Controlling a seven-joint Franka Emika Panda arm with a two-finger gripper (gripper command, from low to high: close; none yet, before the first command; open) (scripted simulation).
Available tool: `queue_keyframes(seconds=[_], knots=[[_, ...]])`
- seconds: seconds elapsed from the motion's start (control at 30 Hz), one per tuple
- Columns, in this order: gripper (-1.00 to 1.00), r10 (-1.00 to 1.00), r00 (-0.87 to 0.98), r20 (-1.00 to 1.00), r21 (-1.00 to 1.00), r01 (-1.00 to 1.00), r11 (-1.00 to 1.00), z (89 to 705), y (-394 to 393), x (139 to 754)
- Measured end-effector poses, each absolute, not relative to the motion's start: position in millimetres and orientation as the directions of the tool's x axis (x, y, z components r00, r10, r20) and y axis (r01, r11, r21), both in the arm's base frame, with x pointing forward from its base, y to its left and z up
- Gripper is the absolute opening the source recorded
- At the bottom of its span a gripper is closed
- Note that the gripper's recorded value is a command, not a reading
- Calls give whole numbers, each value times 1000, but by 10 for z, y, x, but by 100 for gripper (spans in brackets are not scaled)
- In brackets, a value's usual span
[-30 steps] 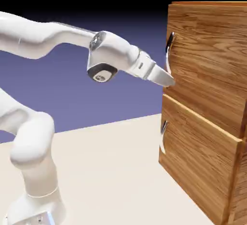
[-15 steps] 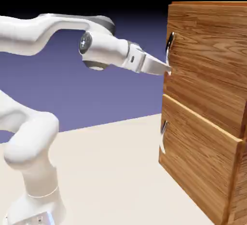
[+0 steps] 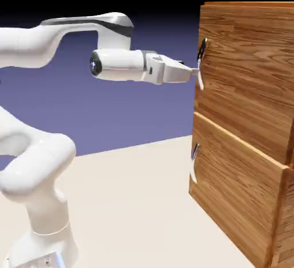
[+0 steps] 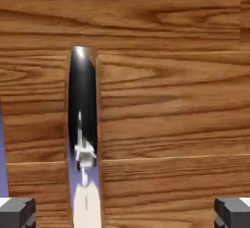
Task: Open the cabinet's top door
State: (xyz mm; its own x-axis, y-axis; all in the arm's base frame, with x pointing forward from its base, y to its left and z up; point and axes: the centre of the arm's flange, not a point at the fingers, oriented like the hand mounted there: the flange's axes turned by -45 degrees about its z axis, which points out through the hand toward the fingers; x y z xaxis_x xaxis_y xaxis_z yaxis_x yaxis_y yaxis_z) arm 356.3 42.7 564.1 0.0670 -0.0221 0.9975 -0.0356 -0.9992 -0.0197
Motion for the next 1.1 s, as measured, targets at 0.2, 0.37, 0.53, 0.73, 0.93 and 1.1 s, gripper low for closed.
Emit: queue_keyframes(seconds=[0.2,0.37,0.53,0.73,0.93,1.1], knots=[[0,0,0,1000,0,-47,-999,5545,616,3646],[0,2,0,1000,2,-47,-999,5547,603,4048],[-100,0,0,1000,0,-5,-1000,5545,538,3999],[-100,0,0,1000,0,129,-992,5546,313,3531],[-100,0,0,1000,0,262,-965,5545,25,3095],[-100,0,0,1000,0,362,-932,5545,-242,2782]])
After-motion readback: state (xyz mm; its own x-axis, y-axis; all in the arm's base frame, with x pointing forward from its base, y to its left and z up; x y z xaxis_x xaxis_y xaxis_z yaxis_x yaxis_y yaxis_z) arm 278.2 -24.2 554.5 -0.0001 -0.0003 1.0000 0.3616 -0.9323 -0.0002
